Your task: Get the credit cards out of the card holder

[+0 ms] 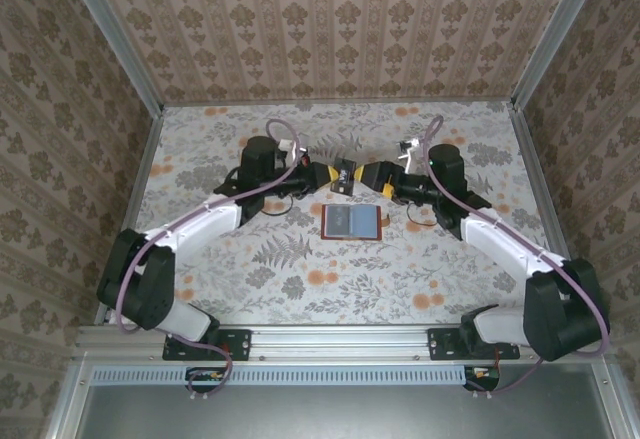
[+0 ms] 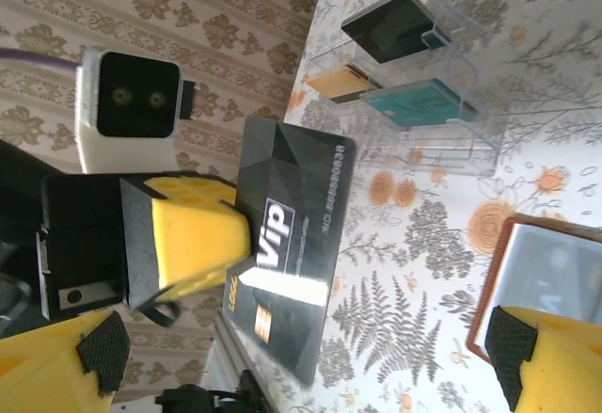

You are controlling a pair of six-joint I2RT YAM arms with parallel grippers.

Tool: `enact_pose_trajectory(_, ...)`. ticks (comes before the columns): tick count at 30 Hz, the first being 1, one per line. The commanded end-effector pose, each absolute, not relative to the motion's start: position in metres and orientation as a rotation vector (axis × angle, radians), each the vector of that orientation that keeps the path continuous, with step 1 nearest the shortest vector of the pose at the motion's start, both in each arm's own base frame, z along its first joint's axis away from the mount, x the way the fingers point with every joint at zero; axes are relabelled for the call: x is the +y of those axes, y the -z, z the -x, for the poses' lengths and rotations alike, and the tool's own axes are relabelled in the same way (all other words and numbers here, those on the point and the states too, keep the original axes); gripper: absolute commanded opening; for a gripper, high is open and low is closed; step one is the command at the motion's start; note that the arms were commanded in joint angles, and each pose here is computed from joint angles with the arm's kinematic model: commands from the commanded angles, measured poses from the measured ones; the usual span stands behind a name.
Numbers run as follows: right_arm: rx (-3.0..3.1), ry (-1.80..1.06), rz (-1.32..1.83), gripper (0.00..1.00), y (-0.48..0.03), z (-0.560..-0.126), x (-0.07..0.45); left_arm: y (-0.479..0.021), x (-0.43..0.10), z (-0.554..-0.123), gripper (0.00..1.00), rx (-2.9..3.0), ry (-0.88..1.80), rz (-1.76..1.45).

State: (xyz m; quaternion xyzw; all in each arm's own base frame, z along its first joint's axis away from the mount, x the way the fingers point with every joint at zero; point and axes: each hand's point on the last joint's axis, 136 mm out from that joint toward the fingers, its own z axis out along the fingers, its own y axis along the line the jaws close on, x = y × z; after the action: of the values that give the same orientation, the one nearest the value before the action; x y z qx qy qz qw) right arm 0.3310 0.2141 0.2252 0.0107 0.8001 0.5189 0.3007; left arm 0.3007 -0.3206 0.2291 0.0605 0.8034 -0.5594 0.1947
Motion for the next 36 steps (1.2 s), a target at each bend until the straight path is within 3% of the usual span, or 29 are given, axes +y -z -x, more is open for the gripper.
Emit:
enact_pose_trajectory(1,2.142,-1.281,-0.013,1.00,-0.225,-0.322,0.201,-0.235,-0.290,-0.296,0.00,2.313,1.178,-0.435)
enact_pose_trajectory(8,2.137,-1.219,-0.015,1.00,-0.230,-0.311,0.190,-0.238,-0.234,-0.317,0.00,2.236,0.599,-0.718)
enact_pose_trajectory(20,2.112,-1.168,-0.026,1.00,-0.239,-0.300,0.178,-0.227,-0.195,-0.346,0.00,1.870,-0.106,-1.340)
enact_pose_trajectory(24,2.104,-1.158,-0.028,1.00,-0.242,-0.297,0.176,-0.212,-0.198,-0.346,0.00,1.711,-0.205,-1.593)
enact_pose_trajectory(36,2.107,-1.141,-0.055,1.00,-0.243,-0.291,0.171,-0.196,-0.210,-0.395,0.00,1.536,-0.296,-1.751)
